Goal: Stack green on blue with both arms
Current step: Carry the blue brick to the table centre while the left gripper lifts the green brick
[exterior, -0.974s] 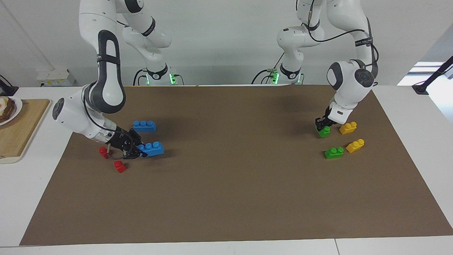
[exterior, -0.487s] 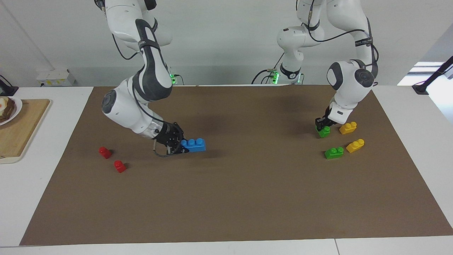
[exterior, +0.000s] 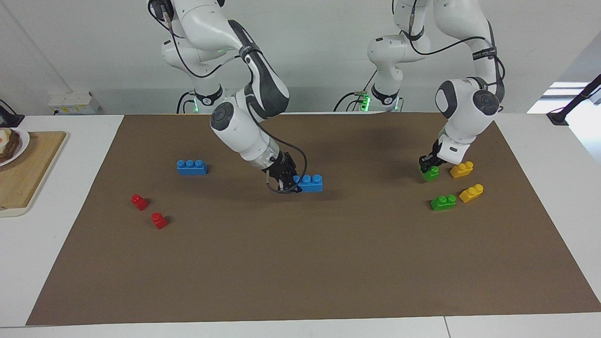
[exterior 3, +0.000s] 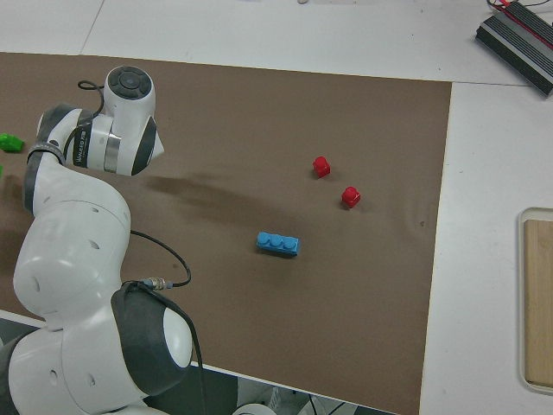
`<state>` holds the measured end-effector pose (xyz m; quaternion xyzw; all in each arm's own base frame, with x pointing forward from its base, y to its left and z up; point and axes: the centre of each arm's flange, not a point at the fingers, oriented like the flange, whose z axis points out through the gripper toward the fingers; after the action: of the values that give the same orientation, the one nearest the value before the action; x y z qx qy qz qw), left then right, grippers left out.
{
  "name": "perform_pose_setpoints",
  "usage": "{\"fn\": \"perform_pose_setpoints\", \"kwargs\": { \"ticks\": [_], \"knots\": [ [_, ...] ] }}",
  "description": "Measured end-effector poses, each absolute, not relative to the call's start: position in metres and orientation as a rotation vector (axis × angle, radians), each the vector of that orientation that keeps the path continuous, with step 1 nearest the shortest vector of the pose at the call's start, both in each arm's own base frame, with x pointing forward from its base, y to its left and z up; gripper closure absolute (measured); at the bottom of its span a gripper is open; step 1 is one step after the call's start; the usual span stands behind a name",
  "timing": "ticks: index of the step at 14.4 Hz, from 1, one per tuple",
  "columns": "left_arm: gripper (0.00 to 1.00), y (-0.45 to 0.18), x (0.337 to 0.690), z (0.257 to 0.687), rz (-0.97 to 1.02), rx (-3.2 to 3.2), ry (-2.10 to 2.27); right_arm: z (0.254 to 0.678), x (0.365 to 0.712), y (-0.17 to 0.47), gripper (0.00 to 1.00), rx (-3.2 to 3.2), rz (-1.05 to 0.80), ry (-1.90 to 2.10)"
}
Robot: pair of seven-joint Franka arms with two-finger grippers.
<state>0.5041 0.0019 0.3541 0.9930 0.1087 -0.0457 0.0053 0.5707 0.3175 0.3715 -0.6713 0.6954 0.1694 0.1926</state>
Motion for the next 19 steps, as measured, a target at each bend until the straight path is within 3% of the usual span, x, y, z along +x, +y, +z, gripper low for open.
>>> {"fn": "perform_pose_setpoints", "kwargs": {
  "ticks": [7, 19],
  "knots": [
    [0.66, -0.052, 0.516, 0.377, -0.089, 3.075, 0.614, 0.324, 0.539, 0.354, 0.65, -1.929, 0.416, 1.936],
    [0.66, -0.118, 0.524, 0.392, -0.067, 2.910, 1.080, 0.286, 0.536, 0.358, 0.65, -1.910, 0.395, 1.993]
  ]
}}
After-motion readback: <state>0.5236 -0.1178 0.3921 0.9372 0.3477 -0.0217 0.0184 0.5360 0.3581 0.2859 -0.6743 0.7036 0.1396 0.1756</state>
